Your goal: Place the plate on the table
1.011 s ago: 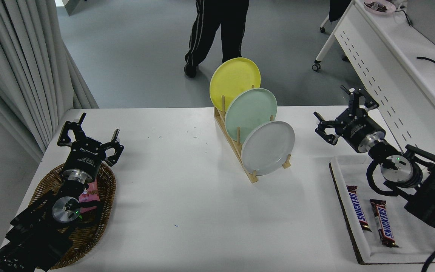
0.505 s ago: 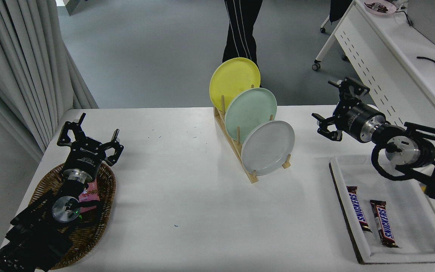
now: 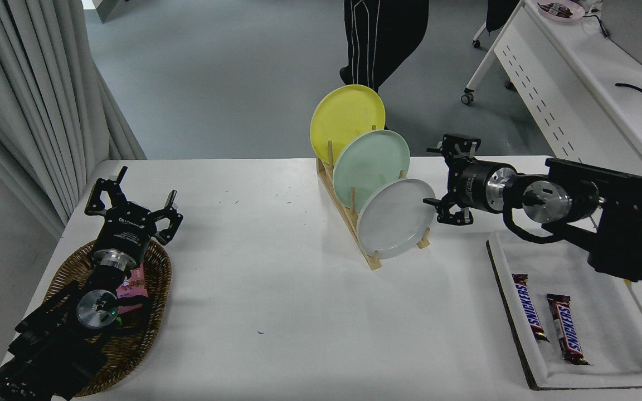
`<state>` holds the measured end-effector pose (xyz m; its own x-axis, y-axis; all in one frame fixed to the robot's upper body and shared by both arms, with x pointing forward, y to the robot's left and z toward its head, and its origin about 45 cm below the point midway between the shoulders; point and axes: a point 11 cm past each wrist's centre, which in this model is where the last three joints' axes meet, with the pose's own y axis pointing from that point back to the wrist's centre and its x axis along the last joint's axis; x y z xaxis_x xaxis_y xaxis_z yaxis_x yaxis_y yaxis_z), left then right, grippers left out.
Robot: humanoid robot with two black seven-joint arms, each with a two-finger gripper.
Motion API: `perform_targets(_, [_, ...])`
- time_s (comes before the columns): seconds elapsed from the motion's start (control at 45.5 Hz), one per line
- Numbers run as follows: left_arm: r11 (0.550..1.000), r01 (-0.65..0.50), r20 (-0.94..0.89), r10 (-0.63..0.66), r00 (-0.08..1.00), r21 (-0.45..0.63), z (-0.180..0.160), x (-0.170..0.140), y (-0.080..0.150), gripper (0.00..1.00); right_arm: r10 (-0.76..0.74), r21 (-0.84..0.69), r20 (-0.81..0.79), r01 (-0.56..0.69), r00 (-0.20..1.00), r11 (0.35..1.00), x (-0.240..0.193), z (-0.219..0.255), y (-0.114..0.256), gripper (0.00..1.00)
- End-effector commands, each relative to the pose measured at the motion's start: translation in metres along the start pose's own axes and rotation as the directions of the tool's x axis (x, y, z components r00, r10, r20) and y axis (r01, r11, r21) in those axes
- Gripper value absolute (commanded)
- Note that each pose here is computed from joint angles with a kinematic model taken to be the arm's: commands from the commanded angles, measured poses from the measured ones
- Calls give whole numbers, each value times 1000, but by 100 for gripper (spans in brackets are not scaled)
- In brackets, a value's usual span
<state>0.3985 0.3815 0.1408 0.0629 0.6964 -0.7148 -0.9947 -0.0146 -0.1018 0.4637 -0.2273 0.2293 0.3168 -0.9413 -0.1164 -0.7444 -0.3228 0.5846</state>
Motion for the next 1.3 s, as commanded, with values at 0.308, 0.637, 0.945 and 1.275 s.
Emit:
perform_targets(0.308, [1000, 0, 0, 0, 1000, 0, 0, 0, 0, 100, -29, -4, -186, 29, 982, 1000, -37, -5, -20, 100])
perform_targets(0.637, [1000, 0, 0, 0, 1000, 0, 0, 0, 0, 100, -35, 1, -121, 36, 992, 999, -48, -4, -32, 85])
perform_targets(0.945, [1000, 0, 0, 0, 1000, 0, 0, 0, 0, 100, -41, -2, -85, 41, 996, 999, -48, -5, -32, 58])
perform_targets(1.275, [1000, 0, 0, 0, 1000, 0, 0, 0, 0, 100, -41, -14, -71, 40, 997, 999, -49, -1, -31, 51])
